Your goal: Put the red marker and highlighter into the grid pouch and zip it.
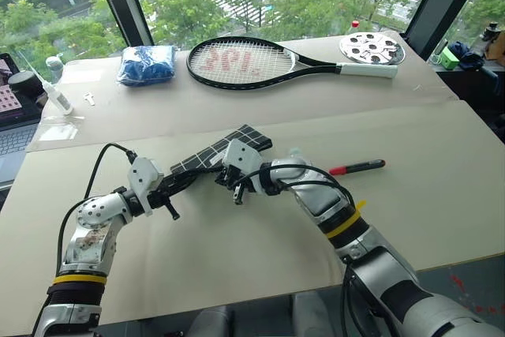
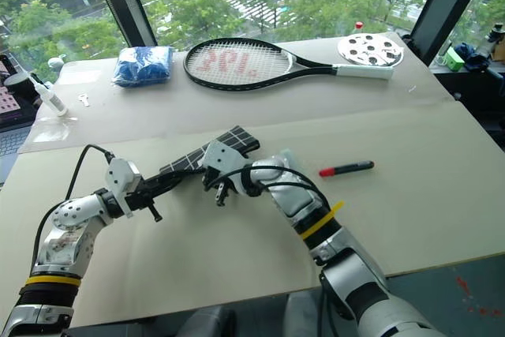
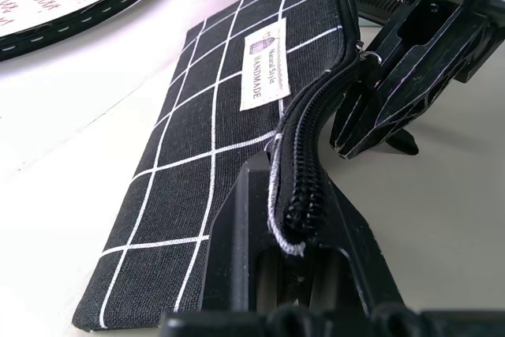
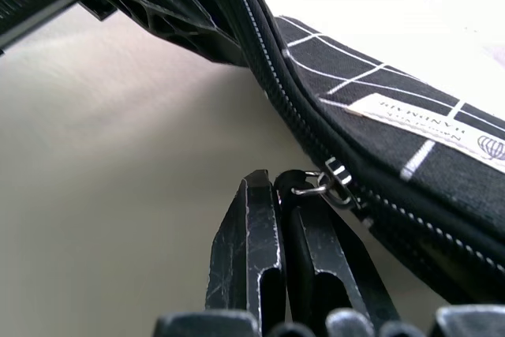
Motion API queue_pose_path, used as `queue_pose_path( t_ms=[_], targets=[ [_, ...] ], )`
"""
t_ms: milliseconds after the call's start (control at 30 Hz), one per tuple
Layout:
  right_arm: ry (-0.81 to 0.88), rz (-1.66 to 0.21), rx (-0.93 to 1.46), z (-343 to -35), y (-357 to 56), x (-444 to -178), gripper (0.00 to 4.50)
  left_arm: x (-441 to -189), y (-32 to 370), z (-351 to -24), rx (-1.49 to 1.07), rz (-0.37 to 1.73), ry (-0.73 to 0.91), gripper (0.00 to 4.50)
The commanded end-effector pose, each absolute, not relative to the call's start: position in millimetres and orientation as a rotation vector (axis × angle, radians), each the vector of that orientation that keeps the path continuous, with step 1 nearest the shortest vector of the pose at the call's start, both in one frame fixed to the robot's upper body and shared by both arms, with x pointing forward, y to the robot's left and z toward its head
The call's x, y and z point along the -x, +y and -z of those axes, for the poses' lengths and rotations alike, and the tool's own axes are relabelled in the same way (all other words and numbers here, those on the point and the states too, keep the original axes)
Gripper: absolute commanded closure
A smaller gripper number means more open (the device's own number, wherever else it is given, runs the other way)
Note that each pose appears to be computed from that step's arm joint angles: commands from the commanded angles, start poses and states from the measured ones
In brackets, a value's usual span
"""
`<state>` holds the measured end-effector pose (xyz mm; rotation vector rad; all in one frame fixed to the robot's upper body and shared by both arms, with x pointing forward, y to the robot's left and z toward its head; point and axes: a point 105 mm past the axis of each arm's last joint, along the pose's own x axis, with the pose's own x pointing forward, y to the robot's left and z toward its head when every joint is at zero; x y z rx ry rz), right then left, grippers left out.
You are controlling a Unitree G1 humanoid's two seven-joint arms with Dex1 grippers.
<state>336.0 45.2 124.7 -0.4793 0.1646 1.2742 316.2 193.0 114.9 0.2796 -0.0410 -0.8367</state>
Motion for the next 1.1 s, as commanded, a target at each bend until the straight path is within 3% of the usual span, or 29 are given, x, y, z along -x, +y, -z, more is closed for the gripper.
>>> queue_pose_path(
  t_ms=[33, 133, 200, 333, 533, 633, 1100],
  targets=[
    [0.096, -1.330, 0.346, -154.3, 47.0, -328.2, 3.56, -316.6, 188.5, -127.5, -0.282, 0.842, -0.091, 4.50],
    [0.090, -1.329, 0.270, -171.0, 26.6, -330.6, 2.47, -316.4, 189.5, -127.9, -0.282, 0.837, -0.093, 4.50],
    [0.028, -1.385, 0.186, -200.1, -4.0, -319.9, 1.86, -315.6, 190.7, -128.4, -0.279, 0.832, -0.094, 4.50],
    [-0.080, -1.460, 0.237, -233.7, -59.8, -290.5, 1.86, -312.7, 189.1, -127.0, -0.280, 0.837, -0.092, 4.50],
    [0.062, -1.088, 0.570, -203.5, -158.0, -331.5, 1.86, -310.1, 187.3, -126.9, -0.269, 0.843, -0.093, 4.50],
    [0.112, -0.992, 0.592, -194.2, -196.4, -344.2, 1.86, -309.7, 186.3, -129.9, -0.265, 0.851, -0.099, 4.50],
    [0.296, -1.027, 0.693, -169.9, -240.2, -356.0, 1.86, -312.6, 185.6, -133.5, -0.273, 0.866, -0.101, 4.50]
  ],
)
